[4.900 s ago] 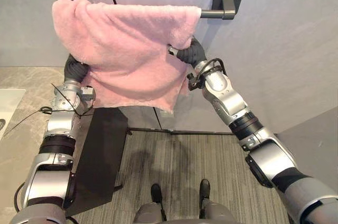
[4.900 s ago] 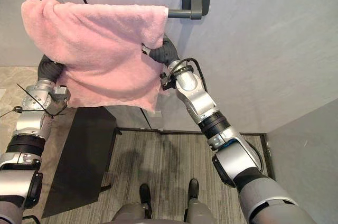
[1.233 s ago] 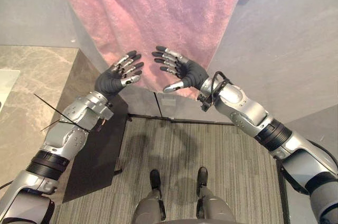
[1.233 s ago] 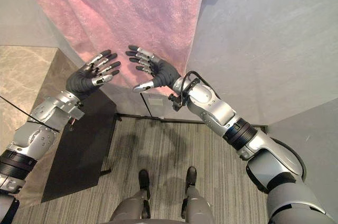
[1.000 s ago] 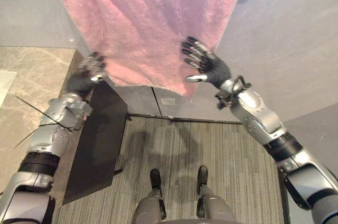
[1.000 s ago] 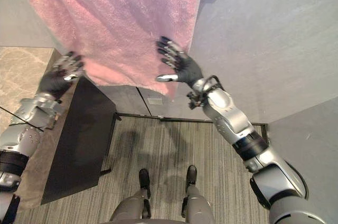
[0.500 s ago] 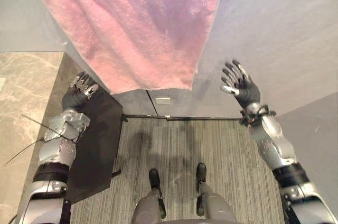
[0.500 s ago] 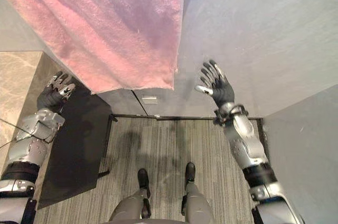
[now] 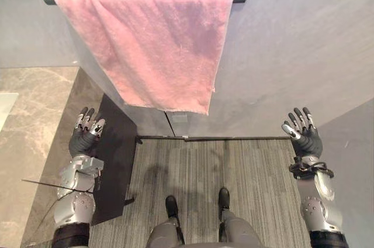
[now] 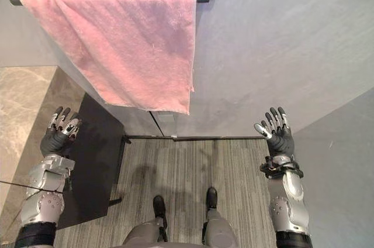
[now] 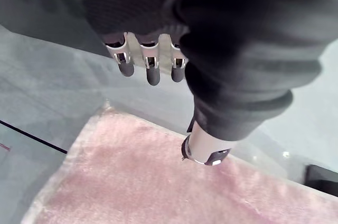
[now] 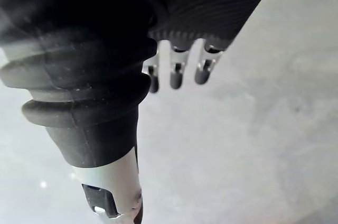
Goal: Organize washtable
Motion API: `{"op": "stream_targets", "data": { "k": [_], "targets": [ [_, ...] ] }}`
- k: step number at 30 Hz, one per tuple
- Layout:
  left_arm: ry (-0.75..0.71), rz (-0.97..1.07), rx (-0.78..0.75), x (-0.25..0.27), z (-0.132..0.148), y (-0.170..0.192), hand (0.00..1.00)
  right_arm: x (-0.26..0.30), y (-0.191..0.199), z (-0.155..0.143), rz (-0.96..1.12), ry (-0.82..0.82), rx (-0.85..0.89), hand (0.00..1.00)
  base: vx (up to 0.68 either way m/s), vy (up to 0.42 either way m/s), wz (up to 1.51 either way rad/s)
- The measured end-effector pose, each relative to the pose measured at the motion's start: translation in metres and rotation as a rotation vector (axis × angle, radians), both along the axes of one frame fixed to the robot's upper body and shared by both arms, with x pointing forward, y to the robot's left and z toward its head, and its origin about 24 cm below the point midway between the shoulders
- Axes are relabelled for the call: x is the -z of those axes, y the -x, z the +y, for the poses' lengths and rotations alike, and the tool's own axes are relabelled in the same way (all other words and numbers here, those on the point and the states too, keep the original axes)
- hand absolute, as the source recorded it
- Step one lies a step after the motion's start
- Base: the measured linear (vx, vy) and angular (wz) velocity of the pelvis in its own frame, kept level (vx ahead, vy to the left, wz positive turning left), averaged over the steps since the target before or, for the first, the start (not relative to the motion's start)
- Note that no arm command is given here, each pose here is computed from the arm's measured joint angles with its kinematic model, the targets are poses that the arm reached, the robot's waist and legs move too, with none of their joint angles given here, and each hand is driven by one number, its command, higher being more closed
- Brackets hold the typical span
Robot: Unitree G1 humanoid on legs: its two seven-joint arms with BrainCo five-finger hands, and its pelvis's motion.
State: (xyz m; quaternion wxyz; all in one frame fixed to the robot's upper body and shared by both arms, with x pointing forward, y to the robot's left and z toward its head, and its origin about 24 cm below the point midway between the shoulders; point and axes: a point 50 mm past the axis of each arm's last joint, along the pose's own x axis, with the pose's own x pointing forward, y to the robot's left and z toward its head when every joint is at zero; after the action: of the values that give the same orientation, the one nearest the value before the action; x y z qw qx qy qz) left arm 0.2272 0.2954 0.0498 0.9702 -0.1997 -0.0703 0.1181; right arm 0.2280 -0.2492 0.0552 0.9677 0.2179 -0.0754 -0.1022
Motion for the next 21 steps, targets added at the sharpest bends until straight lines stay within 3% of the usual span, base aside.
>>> {"op": "stream_targets", "data": {
  "k": [21],
  "targets": [
    [0.122, 0.173, -0.182, 0.055, -0.031, 0.046, 0.0, 0.04, 0.036, 0.025, 0.121, -0.138, 0.05, 0.0, 0.0, 0.002, 0.02]
  ]
}}
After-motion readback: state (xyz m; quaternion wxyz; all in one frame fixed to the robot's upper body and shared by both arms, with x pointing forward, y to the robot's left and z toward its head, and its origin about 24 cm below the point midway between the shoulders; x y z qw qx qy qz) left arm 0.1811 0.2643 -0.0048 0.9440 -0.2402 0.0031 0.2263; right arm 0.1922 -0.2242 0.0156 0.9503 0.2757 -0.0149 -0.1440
